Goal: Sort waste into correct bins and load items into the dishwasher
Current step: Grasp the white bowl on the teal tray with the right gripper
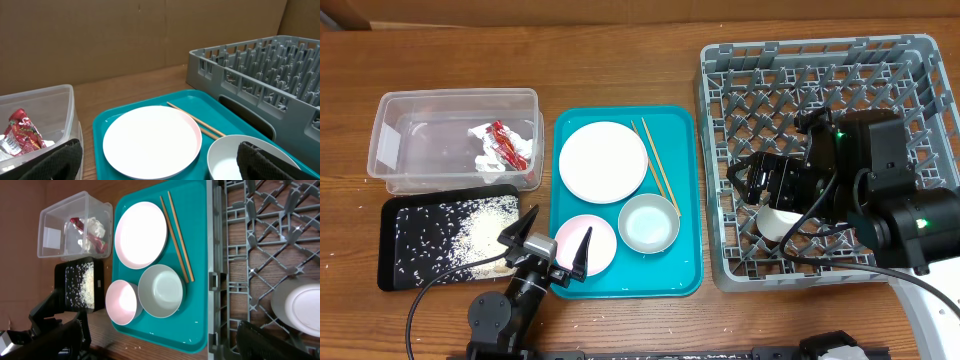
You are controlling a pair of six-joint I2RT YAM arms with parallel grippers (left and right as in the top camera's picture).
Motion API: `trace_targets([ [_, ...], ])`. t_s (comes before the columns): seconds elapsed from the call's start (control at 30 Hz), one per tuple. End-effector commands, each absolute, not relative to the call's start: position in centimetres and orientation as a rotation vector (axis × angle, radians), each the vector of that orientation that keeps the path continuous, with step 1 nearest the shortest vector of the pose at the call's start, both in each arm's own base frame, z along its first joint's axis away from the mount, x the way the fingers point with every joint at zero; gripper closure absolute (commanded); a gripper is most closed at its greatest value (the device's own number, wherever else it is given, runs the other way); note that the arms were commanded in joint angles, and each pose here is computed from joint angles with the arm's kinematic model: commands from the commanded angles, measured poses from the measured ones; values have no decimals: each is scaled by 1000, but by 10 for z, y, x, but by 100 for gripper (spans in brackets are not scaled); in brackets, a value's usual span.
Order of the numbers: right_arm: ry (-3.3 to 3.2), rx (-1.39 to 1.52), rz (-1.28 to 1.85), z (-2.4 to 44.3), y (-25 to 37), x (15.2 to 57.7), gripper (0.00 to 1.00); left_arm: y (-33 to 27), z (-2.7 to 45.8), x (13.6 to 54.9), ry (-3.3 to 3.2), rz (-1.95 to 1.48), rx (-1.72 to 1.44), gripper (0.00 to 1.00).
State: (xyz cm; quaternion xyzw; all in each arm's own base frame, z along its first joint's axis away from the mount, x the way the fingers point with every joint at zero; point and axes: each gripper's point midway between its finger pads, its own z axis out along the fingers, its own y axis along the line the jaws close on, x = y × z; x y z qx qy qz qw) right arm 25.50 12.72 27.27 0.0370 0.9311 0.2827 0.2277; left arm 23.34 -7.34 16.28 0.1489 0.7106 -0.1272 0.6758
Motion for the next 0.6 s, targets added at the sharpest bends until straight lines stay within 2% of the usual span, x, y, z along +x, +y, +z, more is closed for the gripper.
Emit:
trace_targets([
  [0.0, 2548, 86, 784, 278, 129, 255, 0, -74, 163, 233, 1584, -280, 354, 0],
  [0.2, 2488, 101, 892, 291, 141, 263, 1, -74, 163, 233, 1584, -280, 354, 0],
  [0.23, 2517, 84, 899, 286, 146, 260, 9, -74, 163, 233, 1584, -280, 354, 0],
  [0.27, 2533, 70, 903, 282, 150, 257, 11, -74, 163, 233, 1584, -280, 354, 0],
  [0.37, 2684, -125, 818, 235, 189, 233, 12, -74, 164, 233, 1584, -280, 354, 0],
  [0.43, 2769, -257, 615, 194, 209, 223, 17, -74, 164, 233, 1584, -280, 354, 0],
  [0.5, 2790, -285, 372, 164, 213, 234, 23, -74, 164, 233, 1584, -280, 354, 0],
  [0.57, 2776, -351, 288, 140, 226, 253, 35, -74, 164, 233, 1584, -280, 354, 0],
])
